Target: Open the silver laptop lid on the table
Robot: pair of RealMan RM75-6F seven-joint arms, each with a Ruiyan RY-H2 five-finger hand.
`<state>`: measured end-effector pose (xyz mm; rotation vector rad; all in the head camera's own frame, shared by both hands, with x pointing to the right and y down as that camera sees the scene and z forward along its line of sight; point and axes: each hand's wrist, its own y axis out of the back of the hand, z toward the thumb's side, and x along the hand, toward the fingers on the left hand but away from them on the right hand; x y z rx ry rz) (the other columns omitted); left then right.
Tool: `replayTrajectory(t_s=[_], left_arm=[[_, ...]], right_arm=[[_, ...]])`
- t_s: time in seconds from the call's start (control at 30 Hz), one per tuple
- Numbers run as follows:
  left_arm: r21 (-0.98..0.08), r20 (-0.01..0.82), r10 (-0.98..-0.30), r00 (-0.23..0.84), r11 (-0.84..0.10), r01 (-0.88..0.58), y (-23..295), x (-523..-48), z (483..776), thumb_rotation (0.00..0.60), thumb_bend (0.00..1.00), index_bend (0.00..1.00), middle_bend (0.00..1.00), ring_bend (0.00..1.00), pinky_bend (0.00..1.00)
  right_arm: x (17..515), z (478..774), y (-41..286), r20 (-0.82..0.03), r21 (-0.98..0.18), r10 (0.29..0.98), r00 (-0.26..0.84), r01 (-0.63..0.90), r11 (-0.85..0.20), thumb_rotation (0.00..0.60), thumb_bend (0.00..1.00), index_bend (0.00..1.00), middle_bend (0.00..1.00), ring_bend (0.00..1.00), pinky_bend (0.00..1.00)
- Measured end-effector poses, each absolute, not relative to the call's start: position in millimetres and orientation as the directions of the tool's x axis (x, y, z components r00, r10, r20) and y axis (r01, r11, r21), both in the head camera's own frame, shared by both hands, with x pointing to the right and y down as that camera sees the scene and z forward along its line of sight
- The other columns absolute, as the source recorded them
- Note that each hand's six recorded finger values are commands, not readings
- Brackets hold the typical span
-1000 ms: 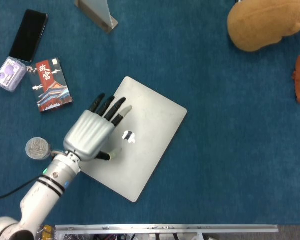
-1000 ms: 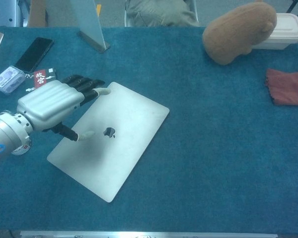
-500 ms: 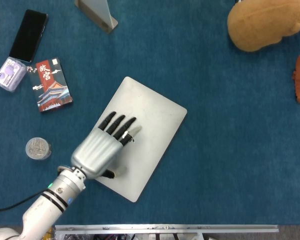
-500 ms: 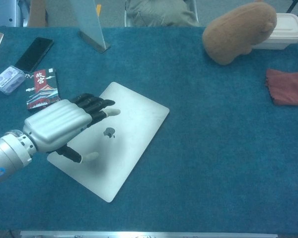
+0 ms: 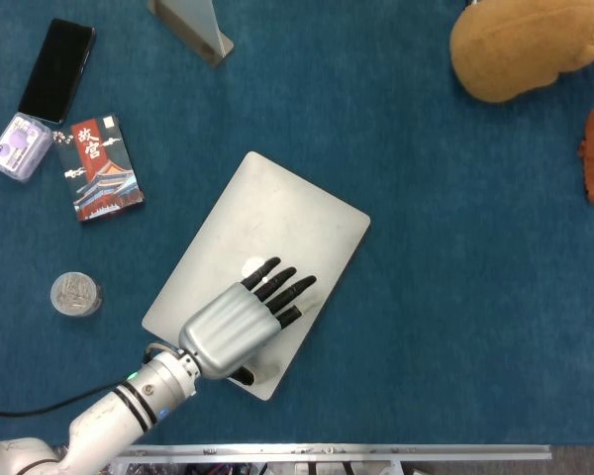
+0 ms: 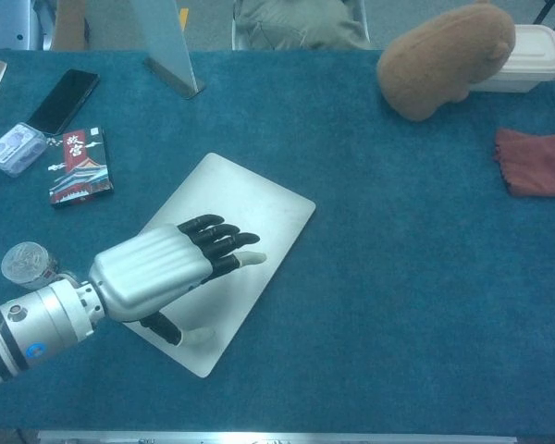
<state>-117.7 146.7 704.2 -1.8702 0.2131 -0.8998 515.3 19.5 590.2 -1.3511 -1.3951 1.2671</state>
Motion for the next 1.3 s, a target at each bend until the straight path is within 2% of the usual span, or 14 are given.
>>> replayTrajectory(t_s=[0.53, 1.03, 1.3], left_arm=[[-0.83, 0.506, -0.437, 0.743, -0.481, 0.282, 161, -84, 730, 0.383, 0.26, 0.0, 0.0, 0.0, 0.0], [-0.819, 0.53, -0.428, 0.733, -0.484, 0.309, 160, -79, 748, 0.391, 0.26, 0.0, 0.0, 0.0, 0.0], [-0.809, 0.541, -0.424, 0.726, -0.499, 0.311, 160, -79, 753, 0.479, 0.25, 0.0, 0.0, 0.0, 0.0]], right_arm=[[524, 583, 22, -0.086, -0.983, 0.988, -0.129, 0.174, -0.063, 0.512, 0.31, 0.0, 0.11, 0.0, 0.03], [525, 578, 23, -0.077, -0.985, 0.988, -0.137, 0.165, -0.054, 0.51, 0.31, 0.0, 0.11, 0.0, 0.03], [526, 575, 25, -0.071, -0.986, 0.987, -0.143, 0.159, -0.048, 0.513, 0.31, 0.0, 0.11, 0.0, 0.03]])
